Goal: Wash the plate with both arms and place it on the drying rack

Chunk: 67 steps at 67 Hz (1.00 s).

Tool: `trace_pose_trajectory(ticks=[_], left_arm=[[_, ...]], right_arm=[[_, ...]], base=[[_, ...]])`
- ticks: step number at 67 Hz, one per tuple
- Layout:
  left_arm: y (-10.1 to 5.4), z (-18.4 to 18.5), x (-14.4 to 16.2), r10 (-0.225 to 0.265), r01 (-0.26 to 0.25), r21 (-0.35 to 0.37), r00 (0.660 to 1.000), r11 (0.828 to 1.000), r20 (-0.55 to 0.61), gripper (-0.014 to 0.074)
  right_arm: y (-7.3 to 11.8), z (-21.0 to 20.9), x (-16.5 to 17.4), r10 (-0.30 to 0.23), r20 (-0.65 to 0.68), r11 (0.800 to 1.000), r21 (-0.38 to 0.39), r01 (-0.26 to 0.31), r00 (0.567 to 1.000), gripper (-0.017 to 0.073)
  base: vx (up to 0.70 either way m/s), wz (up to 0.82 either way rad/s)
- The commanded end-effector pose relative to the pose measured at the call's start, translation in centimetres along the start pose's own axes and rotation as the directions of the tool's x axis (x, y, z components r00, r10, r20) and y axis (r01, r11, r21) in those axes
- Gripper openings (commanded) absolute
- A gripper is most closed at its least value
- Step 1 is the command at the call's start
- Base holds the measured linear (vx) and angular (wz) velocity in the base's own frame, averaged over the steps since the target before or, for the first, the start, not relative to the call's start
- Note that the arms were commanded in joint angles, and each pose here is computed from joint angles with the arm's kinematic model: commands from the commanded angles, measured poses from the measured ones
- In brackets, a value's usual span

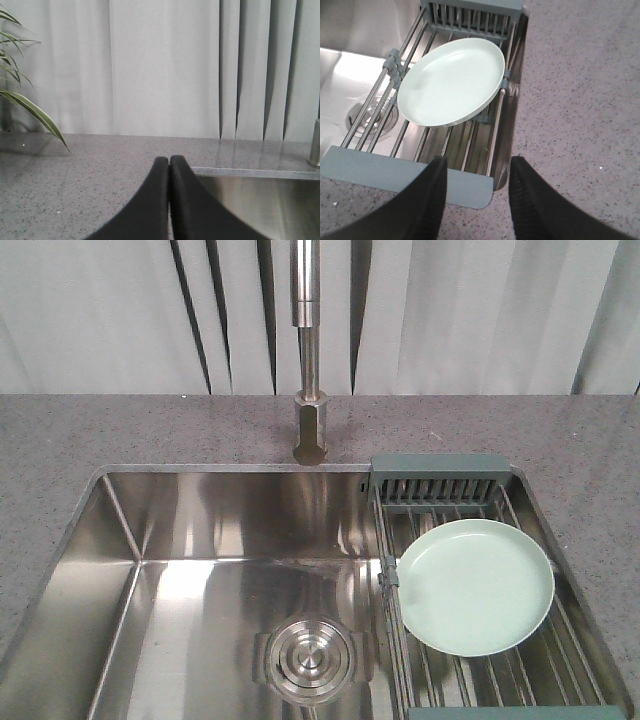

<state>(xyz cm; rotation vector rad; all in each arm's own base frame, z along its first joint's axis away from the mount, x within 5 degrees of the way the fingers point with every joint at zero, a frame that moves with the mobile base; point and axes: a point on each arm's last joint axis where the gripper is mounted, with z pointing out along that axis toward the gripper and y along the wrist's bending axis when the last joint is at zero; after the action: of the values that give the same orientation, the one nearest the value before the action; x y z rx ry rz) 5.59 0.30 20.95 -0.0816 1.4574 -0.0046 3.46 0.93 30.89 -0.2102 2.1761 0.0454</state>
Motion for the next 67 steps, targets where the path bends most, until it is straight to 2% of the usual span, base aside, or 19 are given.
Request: trace_pose_trajectory(ticks=[1,14,21,24,34,44,50,60,67], left_arm=[[-0.1,-0.2,-1.7,-0.016,0.016,0.005,0.993,1.0,0.116,-0.0006],[-0.1,-0.2,-1.7,-0.016,0.016,0.005,0.993,1.0,0.116,-0.0006],[-0.1,-0.2,-1.7,-0.016,0.016,0.005,0.993,1.0,0.116,-0.0006],[-0.1,-0.2,-1.7,-0.016,0.016,0.005,0.993,1.0,0.116,-0.0006],[-0.1,-0.2,-1.7,-0.016,0.016,0.005,0.993,1.0,0.116,-0.0006],[-0.1,-0.2,-1.7,-0.016,0.016,0.005,0.993,1.0,0.116,-0.0006],[-0.1,-0.2,-1.7,-0.016,0.016,0.005,0.993,1.0,0.116,-0.0006],[-0.1,-0.2,-1.7,-0.016,0.016,0.005,0.993,1.0,0.116,-0.0006],[-0.1,-0.2,-1.7,-0.016,0.016,0.004,0.993,1.0,0.114,-0.0006]], right_arm=[[-0.2,-1.0,-1.1,-0.02,0.128,0.999,0.043,0.015,0.992,0.0192],[-0.3,-1.4,-1.5,-0.025,0.205,0.998,0.054,0.015,0.979,-0.0016],[-0.5,-0.7,-1.6,-0.038,0.285,0.997,0.076,0.017,0.958,-0.0008],[-0.6,0.2,-1.3,-0.052,0.349,0.995,0.097,0.02,0.936,-0.0008],[-0.8,3.0,1.3,-0.068,0.516,0.991,0.137,-0.004,0.854,-0.0008],[-0.8,5.7,4.5,-0.065,0.58,0.988,0.15,-0.028,0.812,-0.0008],[-0.8,6.9,6.0,-0.064,0.598,0.987,0.156,-0.037,0.799,-0.0008],[-0.7,7.9,7.5,0.006,0.62,0.989,0.113,-0.097,0.785,-0.0008],[-0.5,7.8,7.6,-0.006,0.621,0.992,0.1,-0.071,0.784,-0.0008]], base=[[0.0,0.0],[0.0,0.0],[0.0,0.0],[0.0,0.0],[0.0,0.0],[0.0,0.0],[0.0,0.0],[0.0,0.0],[0.0,0.0]])
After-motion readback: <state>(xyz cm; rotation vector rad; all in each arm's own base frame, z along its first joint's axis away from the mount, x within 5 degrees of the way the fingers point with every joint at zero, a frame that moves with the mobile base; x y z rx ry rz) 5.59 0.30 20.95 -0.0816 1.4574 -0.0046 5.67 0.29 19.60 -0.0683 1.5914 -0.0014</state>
